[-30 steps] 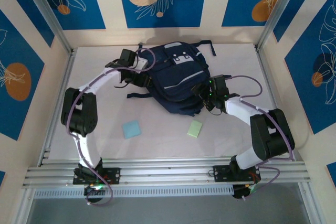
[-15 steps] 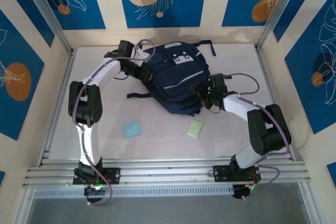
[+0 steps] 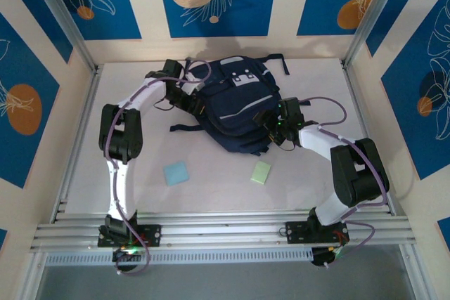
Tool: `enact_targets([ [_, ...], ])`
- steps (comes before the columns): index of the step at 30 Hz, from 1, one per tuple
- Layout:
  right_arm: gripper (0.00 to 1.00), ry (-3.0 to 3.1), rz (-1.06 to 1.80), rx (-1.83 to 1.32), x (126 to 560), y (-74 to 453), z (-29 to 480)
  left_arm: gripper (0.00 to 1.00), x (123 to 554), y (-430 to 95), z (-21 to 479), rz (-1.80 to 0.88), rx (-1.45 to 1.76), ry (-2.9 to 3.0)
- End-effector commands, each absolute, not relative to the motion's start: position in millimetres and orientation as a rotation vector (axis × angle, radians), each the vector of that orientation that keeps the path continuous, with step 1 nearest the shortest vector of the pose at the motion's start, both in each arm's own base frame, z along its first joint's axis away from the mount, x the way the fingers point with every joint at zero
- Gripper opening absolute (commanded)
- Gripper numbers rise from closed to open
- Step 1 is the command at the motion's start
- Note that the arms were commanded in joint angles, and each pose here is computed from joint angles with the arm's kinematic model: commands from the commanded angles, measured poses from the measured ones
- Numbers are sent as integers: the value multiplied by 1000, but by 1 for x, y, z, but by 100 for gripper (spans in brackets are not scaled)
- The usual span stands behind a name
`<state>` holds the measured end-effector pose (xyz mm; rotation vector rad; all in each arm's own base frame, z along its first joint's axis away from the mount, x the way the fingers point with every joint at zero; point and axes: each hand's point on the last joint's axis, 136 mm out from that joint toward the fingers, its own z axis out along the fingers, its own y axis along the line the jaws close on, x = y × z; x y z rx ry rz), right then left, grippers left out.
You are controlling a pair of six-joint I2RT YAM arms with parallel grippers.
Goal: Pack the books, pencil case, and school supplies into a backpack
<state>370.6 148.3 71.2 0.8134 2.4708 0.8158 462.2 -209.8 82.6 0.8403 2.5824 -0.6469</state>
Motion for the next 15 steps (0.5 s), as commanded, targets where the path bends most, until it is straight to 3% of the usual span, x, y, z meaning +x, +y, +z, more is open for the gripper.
enact_targets([
  [1, 81, 2479, 838, 792, 375, 153, 73, 44, 459, -209, 79, -649, 865, 2589],
  [10, 81, 2477, 842, 785, 376, 154, 76, 59, 485, -201, 95, -495, 774, 2480],
  [15, 81, 2484, 849, 781, 377, 158, 75, 54, 476, -212, 85, -596, 802, 2513],
])
